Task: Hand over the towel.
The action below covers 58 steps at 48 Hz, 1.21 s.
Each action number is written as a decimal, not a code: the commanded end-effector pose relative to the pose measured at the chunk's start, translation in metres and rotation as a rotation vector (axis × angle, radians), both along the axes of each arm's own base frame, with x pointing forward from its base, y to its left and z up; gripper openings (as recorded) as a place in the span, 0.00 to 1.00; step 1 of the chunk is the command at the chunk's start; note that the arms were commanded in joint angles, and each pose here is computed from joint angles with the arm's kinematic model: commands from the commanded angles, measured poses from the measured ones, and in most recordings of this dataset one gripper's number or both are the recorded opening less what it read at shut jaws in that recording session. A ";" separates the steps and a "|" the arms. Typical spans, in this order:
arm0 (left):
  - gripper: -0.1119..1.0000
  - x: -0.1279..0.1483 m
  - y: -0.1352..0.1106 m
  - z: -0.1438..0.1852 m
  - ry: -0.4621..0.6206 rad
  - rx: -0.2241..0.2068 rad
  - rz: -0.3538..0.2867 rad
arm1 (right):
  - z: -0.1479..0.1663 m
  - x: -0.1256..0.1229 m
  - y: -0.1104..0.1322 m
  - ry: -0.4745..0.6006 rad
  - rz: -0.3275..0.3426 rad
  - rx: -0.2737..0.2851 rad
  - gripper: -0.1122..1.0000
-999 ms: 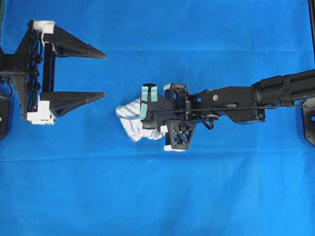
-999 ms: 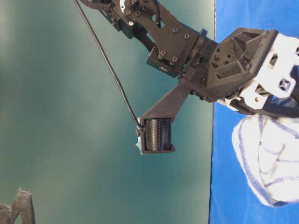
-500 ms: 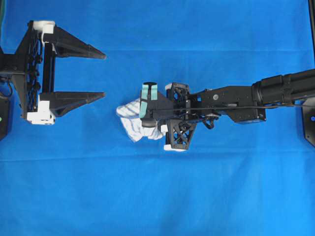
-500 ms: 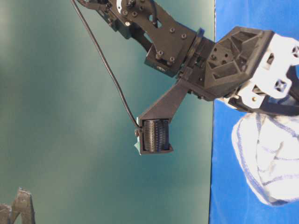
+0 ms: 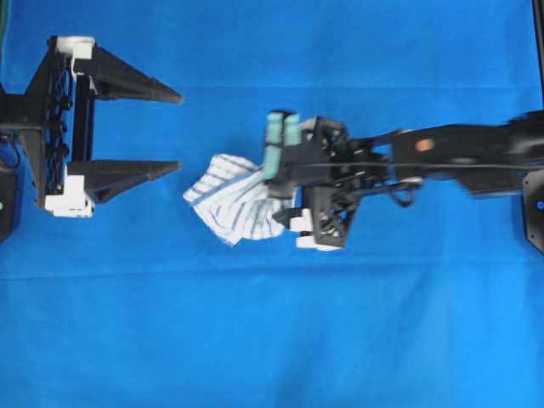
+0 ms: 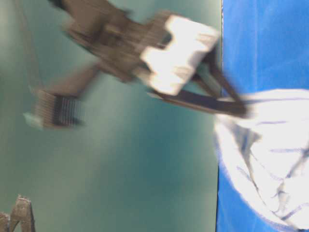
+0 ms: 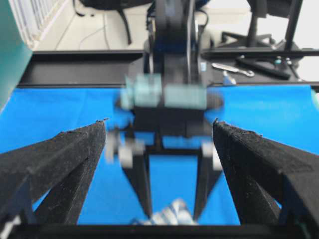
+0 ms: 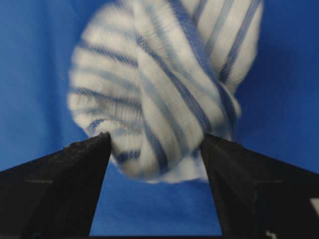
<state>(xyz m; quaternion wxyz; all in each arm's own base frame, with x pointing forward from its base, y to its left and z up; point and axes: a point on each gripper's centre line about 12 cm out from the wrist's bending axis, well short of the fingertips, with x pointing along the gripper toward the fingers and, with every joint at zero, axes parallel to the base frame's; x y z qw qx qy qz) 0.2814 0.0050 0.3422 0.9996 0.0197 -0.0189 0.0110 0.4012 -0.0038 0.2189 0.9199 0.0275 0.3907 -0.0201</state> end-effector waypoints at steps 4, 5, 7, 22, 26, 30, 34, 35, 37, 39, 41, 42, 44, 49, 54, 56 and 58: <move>0.93 -0.001 -0.001 0.009 -0.028 0.002 -0.005 | 0.058 -0.021 0.000 -0.181 0.012 -0.024 0.74; 0.93 -0.001 -0.001 0.009 -0.028 0.000 -0.004 | 0.066 -0.025 0.000 -0.211 0.016 -0.031 0.74; 0.93 -0.001 -0.001 0.009 -0.028 0.002 -0.005 | 0.076 -0.032 0.000 -0.256 0.018 -0.036 0.74; 0.93 0.000 -0.002 0.008 -0.023 0.000 -0.006 | 0.117 -0.080 0.002 -0.564 0.041 -0.056 0.74; 0.93 0.001 -0.001 0.007 -0.021 0.002 -0.004 | 0.119 -0.082 0.002 -0.594 0.042 -0.061 0.74; 0.93 0.001 -0.001 0.007 -0.020 0.003 -0.005 | 0.118 -0.081 0.002 -0.589 0.043 -0.062 0.74; 0.93 -0.001 -0.001 0.008 -0.021 0.002 -0.005 | 0.117 -0.083 0.001 -0.579 0.043 -0.062 0.74; 0.93 -0.001 -0.001 0.007 -0.018 -0.001 -0.005 | 0.117 -0.085 0.001 -0.577 0.042 -0.062 0.74; 0.92 -0.004 -0.001 0.007 -0.011 -0.003 -0.005 | 0.119 -0.088 0.001 -0.580 0.042 -0.064 0.74; 0.92 -0.007 -0.001 0.007 0.000 -0.003 -0.006 | 0.121 -0.093 0.001 -0.586 0.041 -0.063 0.74; 0.92 -0.012 -0.002 0.006 0.009 -0.005 -0.006 | 0.124 -0.099 0.001 -0.596 0.040 -0.064 0.74; 0.92 -0.014 -0.002 0.006 0.014 -0.005 -0.006 | 0.125 -0.103 0.001 -0.602 0.040 -0.064 0.74; 0.92 -0.019 -0.002 0.007 0.018 -0.005 -0.007 | 0.128 -0.109 0.001 -0.611 0.039 -0.064 0.74; 0.92 -0.036 -0.002 0.009 0.024 -0.002 -0.010 | 0.133 -0.129 0.001 -0.626 0.037 -0.067 0.74; 0.92 -0.054 -0.003 0.006 0.018 0.001 -0.010 | 0.133 -0.147 0.001 -0.632 0.034 -0.067 0.74; 0.92 -0.060 -0.003 0.004 0.012 0.001 -0.010 | 0.130 -0.155 0.001 -0.634 0.033 -0.067 0.74; 0.92 -0.067 -0.002 0.003 -0.002 0.001 -0.009 | 0.126 -0.163 0.001 -0.636 0.033 -0.068 0.74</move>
